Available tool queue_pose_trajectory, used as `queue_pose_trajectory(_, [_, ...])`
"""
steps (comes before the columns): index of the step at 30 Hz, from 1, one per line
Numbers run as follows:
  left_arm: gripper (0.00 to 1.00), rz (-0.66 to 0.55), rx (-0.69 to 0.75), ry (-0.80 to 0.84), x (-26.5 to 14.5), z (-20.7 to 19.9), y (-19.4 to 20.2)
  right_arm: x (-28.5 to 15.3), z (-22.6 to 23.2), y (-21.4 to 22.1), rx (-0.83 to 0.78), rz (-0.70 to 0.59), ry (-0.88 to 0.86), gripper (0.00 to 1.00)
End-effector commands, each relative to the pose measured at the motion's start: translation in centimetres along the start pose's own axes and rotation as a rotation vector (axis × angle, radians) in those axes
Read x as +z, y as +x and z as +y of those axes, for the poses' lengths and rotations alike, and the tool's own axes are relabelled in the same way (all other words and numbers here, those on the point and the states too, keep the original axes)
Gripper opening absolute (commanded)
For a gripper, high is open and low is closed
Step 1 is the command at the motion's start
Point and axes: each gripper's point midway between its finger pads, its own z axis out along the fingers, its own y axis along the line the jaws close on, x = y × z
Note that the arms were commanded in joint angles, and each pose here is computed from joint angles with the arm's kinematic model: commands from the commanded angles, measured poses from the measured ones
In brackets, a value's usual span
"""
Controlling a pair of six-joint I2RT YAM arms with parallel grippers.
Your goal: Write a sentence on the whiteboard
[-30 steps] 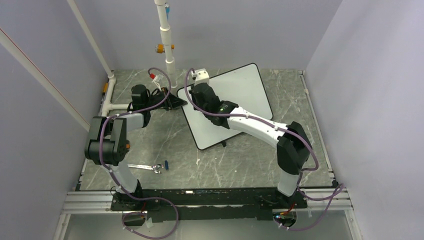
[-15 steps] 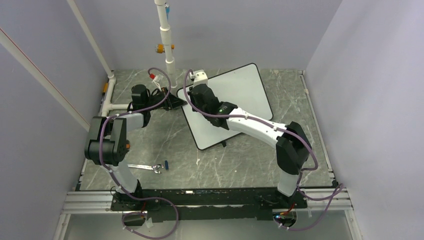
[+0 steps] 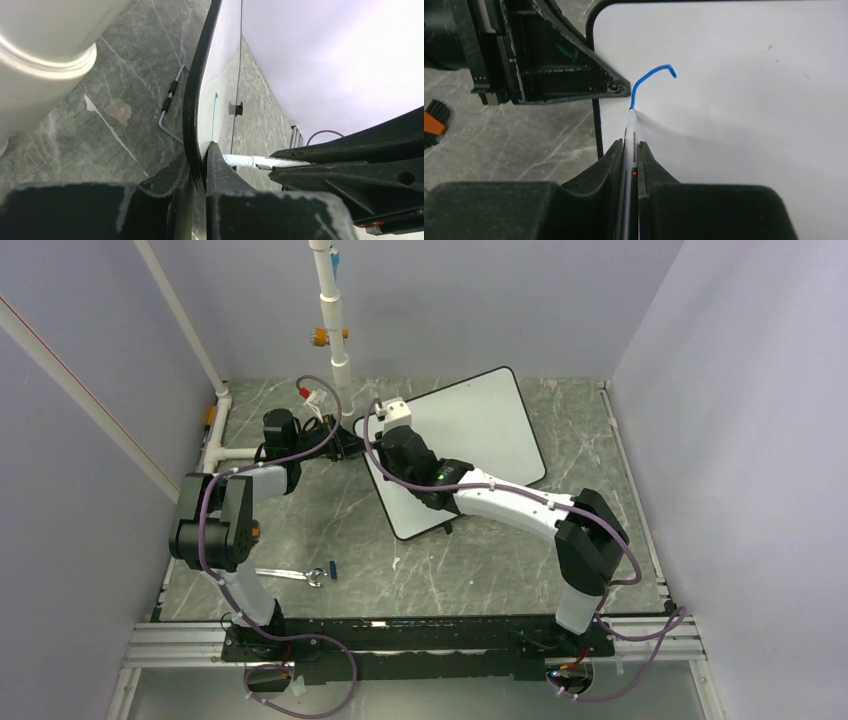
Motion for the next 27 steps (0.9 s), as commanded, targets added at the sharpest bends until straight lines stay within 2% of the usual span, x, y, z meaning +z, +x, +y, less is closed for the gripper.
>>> queue_pose_trajectory(1, [0.0,-0.042,0.196,0.026,0.1,-1.5,-2.1,-0.9,-0.4,1.4,0.003,0.026,0.014,0.0])
queue_pose_trajectory(13, [0.0,-0.046,0.197,0.031,0.0,-1.7,-2.2,-2.1,-2.7,2.3,-0.018,0.029,0.101,0.0])
queue_pose_trajectory(19, [0.0,-0.047,0.191,0.038,0.1,-1.8,-2.2,-2.0,-3.5,0.7,-0.053,0.013,0.162,0.0])
queue_pose_trajectory(27, [0.0,-0.047,0.191,0.038,0.1,-1.8,-2.2,-3.3,-3.4,-1.8,-0.036,-0.042,0.141,0.0])
